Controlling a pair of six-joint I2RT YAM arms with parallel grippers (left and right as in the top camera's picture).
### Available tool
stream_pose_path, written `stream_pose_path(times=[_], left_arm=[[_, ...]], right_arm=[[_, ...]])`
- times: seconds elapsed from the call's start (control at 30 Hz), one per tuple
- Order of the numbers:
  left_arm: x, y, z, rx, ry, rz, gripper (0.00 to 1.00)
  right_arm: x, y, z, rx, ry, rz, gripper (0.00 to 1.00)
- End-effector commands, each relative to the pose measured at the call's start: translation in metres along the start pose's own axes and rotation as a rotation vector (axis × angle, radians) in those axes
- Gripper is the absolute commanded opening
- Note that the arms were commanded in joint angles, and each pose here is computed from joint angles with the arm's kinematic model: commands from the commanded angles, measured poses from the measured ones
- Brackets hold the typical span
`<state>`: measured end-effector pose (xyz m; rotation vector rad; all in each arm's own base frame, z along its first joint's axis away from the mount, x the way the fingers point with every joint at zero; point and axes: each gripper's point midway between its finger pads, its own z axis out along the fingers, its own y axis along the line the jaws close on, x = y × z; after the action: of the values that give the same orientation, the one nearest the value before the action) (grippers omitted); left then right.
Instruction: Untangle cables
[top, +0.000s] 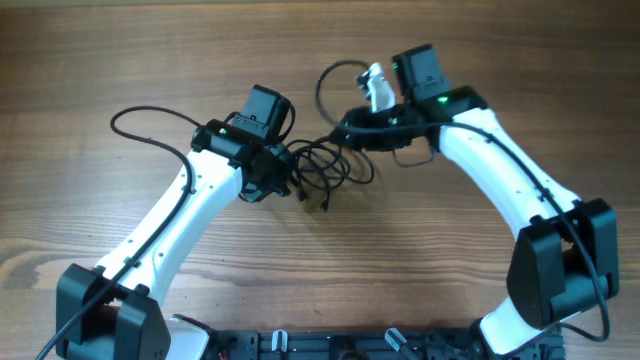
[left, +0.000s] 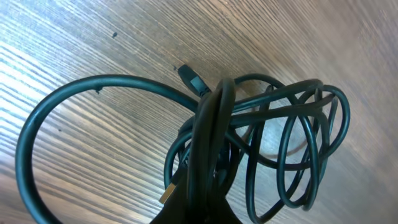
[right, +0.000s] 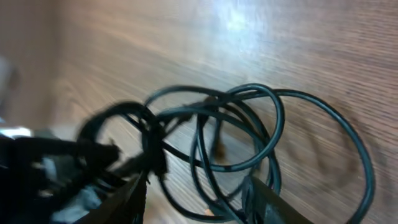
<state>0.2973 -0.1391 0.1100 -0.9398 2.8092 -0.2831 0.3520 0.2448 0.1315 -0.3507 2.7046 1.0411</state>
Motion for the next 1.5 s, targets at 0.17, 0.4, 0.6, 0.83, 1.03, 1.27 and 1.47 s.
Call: stream_pose_path(times=[0.17,0.4,0.6,0.83,1.03,1.27,1.47], left_arm=[[0.015,-0.008,0.004,0.046,0.076,0.173,0.04],[0.017,-0.010,0.003,0.059,0.093,0.169,0.04],[0.012,-0.011,0.001,0.114,0.150,0.129,0.04],[0.011,-0.016,-0.003,0.183,0.206,0.124,0.04],[0.014,-0.018,-0.004,0.196,0.218,0.139,0.04],[0.013,-0.020,-0.005,0.210,0.217,0.149,0.04],[0.013,-0.020,-0.005,0.210,0.217,0.149,0.04]], right_arm=[[0.007,-0.017,0.007,0.214,0.011,-0.303,0.45],[0.019,-0.006,0.019,0.147,0.058,-0.392,0.40],[0.029,0.005,0.030,0.094,0.099,-0.453,0.39],[0.037,-0.005,0.038,0.106,0.141,-0.429,0.39],[0.044,-0.012,0.045,0.104,0.177,-0.417,0.33],[0.049,-0.014,0.045,0.106,0.202,-0.415,0.29],[0.050,-0.011,0.045,0.091,0.200,-0.395,0.05]])
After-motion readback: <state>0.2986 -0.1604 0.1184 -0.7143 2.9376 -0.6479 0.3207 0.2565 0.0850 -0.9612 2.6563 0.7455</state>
